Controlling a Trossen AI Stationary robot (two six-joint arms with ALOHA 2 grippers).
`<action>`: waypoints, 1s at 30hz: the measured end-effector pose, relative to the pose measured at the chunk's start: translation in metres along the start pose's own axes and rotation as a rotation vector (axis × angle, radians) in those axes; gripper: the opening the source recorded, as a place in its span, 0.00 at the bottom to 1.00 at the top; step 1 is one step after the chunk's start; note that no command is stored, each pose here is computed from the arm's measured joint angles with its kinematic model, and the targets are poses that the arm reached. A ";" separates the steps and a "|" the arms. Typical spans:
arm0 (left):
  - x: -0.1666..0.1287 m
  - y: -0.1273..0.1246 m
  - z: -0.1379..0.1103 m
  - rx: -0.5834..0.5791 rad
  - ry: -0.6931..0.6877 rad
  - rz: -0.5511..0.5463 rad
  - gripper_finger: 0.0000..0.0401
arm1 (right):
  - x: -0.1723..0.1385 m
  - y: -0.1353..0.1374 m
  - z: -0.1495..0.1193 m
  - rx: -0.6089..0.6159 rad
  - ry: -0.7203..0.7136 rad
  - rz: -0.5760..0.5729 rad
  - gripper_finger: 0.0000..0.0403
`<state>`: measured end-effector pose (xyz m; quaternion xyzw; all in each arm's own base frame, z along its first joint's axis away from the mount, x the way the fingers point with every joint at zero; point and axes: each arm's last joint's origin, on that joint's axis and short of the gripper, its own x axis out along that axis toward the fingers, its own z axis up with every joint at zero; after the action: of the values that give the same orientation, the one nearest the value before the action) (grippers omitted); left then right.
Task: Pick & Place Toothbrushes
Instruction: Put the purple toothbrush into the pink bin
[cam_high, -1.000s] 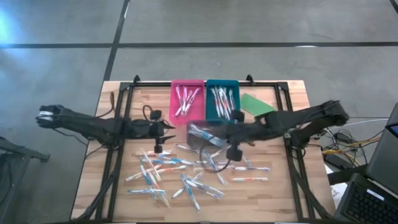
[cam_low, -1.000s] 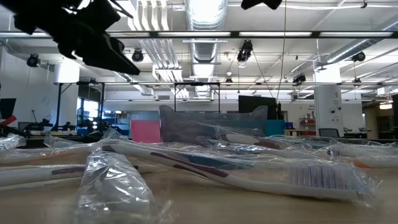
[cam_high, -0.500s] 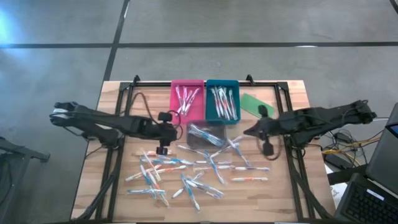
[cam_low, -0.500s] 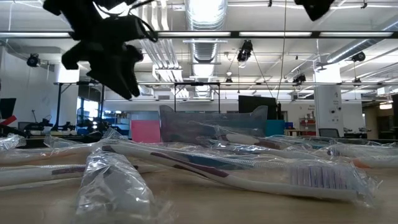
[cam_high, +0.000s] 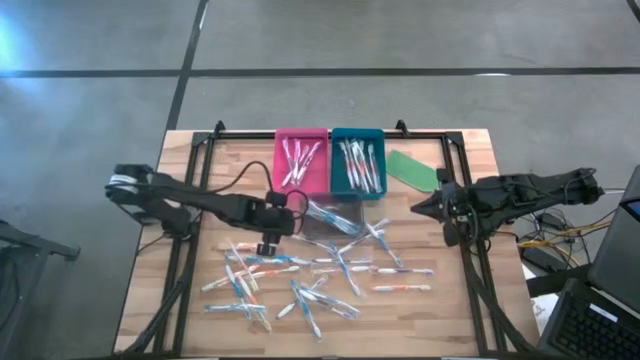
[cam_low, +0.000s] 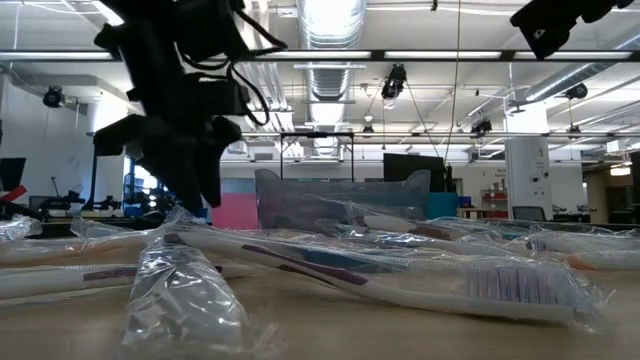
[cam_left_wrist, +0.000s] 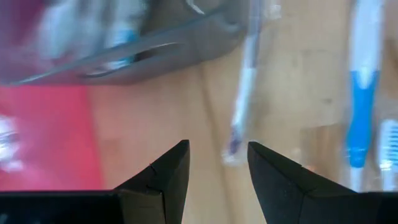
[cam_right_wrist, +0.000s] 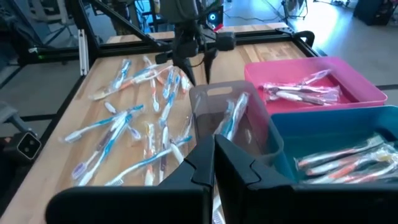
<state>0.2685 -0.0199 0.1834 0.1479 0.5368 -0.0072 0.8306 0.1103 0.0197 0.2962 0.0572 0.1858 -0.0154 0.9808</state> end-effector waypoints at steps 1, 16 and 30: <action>0.003 -0.001 0.001 0.000 0.006 -0.024 0.42 | 0.000 0.000 -0.001 0.000 0.000 0.000 0.02; 0.039 -0.006 0.028 0.026 0.065 -0.134 0.42 | 0.008 -0.001 -0.014 -0.011 0.045 -0.012 0.02; 0.042 -0.007 0.027 0.031 0.092 -0.139 0.25 | 0.008 -0.001 -0.014 -0.011 0.047 -0.012 0.02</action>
<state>0.3090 -0.0277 0.1548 0.1235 0.5833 -0.0664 0.8001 0.1123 0.0201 0.2799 0.0508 0.2094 -0.0188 0.9763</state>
